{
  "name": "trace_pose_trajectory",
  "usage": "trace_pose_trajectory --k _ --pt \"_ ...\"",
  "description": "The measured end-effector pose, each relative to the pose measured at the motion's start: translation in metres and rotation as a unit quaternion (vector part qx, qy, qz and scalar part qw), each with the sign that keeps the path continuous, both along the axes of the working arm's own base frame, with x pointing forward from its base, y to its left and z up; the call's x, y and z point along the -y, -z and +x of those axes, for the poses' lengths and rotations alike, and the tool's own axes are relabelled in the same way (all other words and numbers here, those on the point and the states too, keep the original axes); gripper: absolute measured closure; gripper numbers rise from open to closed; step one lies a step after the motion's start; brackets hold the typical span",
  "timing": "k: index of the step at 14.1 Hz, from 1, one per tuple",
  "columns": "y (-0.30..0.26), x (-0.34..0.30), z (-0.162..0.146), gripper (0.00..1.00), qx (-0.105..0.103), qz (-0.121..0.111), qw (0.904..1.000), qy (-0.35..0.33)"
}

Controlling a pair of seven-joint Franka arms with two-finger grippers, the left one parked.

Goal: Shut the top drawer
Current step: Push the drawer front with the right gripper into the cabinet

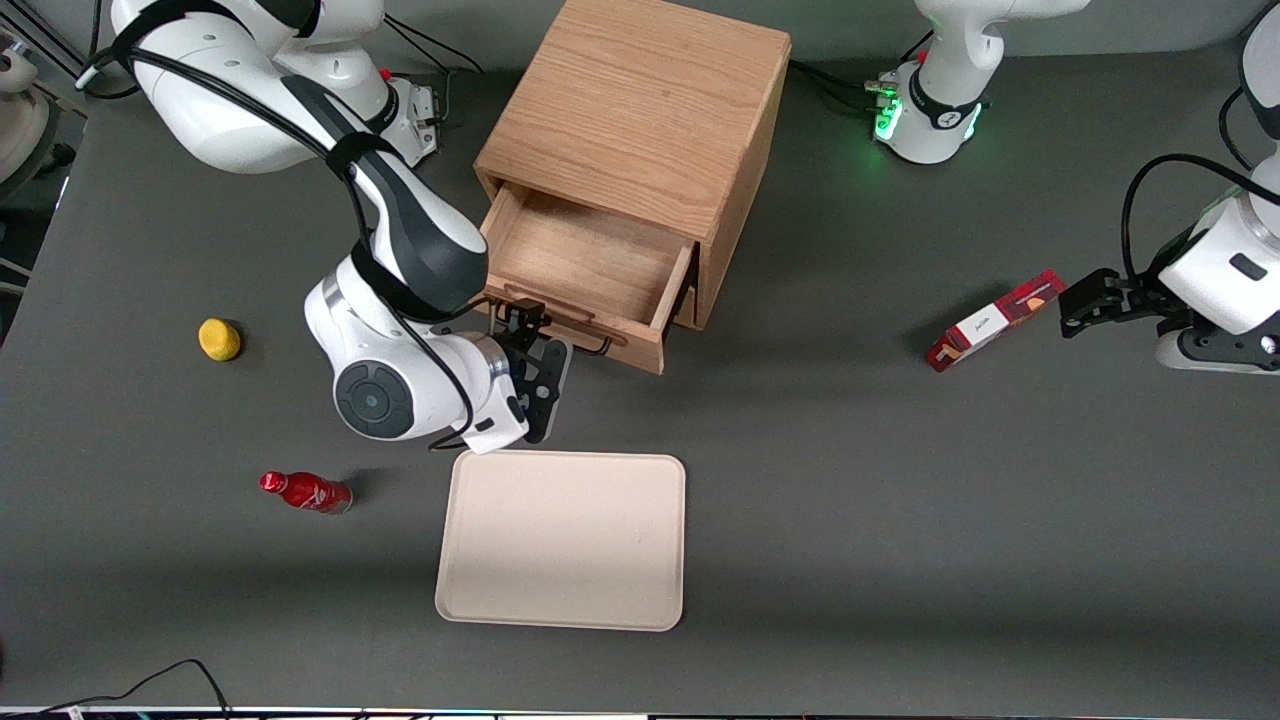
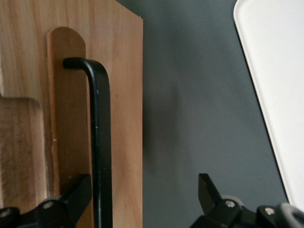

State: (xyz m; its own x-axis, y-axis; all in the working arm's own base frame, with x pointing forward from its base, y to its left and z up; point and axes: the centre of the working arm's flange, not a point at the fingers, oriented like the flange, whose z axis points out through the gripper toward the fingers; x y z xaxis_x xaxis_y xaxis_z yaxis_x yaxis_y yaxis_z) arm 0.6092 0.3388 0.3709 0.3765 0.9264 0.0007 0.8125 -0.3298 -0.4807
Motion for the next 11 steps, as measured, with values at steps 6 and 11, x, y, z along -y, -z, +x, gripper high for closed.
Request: trace_pose_trajectory --k 6,11 --pt "0.003 -0.018 -0.022 0.0 0.003 0.001 1.0 0.006" --pt "-0.001 -0.031 -0.044 0.0 0.009 -0.004 0.9999 0.005"
